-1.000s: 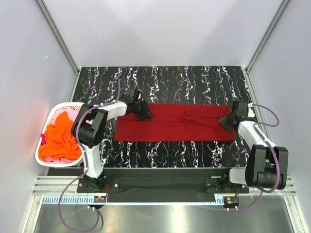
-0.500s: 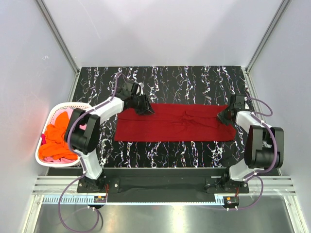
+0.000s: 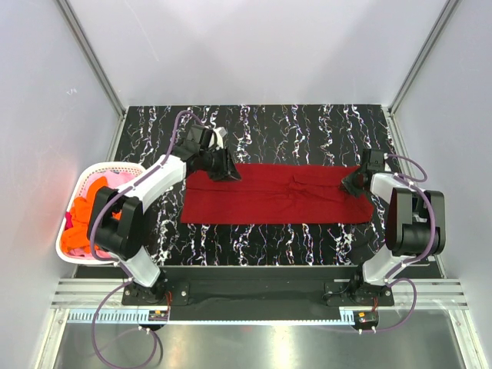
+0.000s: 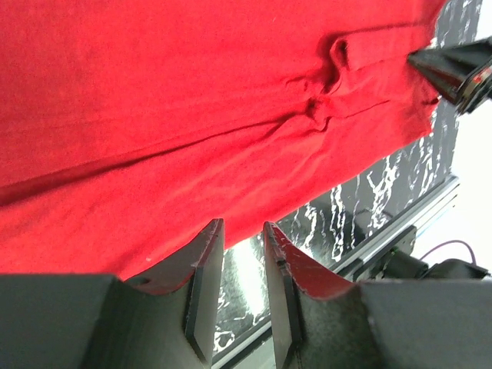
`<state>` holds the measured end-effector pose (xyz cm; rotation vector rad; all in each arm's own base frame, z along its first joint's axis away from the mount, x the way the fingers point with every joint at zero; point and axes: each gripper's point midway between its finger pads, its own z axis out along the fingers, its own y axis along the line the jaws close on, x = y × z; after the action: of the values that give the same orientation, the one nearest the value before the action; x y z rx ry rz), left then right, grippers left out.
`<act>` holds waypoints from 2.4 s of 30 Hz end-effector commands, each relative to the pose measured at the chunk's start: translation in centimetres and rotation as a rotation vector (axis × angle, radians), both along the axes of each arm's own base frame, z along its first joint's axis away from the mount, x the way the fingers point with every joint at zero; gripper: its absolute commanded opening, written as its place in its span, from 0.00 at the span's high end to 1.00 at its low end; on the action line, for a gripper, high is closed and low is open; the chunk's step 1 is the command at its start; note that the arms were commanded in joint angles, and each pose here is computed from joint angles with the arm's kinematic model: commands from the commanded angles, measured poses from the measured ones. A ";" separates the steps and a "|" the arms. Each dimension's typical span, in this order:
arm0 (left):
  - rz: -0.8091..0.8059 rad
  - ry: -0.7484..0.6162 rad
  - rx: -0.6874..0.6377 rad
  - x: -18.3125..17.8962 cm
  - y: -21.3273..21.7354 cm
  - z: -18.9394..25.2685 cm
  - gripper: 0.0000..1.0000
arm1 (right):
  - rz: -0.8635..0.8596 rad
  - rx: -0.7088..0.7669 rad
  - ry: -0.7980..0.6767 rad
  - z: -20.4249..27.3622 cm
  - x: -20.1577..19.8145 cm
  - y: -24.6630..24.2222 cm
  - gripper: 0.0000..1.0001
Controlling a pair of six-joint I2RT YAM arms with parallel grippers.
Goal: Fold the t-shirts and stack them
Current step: Fold the tshirt
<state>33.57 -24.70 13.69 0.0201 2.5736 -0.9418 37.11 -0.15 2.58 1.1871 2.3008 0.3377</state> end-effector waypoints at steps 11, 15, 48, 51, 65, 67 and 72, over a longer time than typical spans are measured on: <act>-0.059 -0.022 0.024 -1.9 0.7 0.2 0.67 | -0.002 -0.016 -0.093 2.3 3.6 -0.2 0.90; -0.063 -0.035 0.027 -1.9 0.8 0.6 0.67 | -0.005 -0.008 -0.089 2.1 4.2 -0.2 0.90; 0.070 0.033 0.140 2.2 2.0 -3.4 0.67 | 0.220 0.091 -0.171 6.5 4.7 5.0 0.83; 0.101 0.061 0.169 2.5 2.8 -4.8 0.67 | 0.382 0.150 -0.181 6.7 4.5 8.9 0.84; 0.172 0.191 0.353 2.7 6.5 -12.7 0.67 | 0.538 0.131 -0.020 -0.6 0.3 11.8 0.89; 0.177 0.200 0.359 2.7 6.7 -13.1 0.67 | 0.547 0.122 -0.013 -1.0 0.3 11.8 0.89; 0.175 0.177 0.334 3.1 6.3 -11.8 0.67 | 0.529 0.092 -0.046 0.7 1.1 11.4 0.86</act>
<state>35.62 -19.19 2.16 -0.1954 2.8335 -0.5262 37.08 11.89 1.74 0.6252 2.6020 0.7088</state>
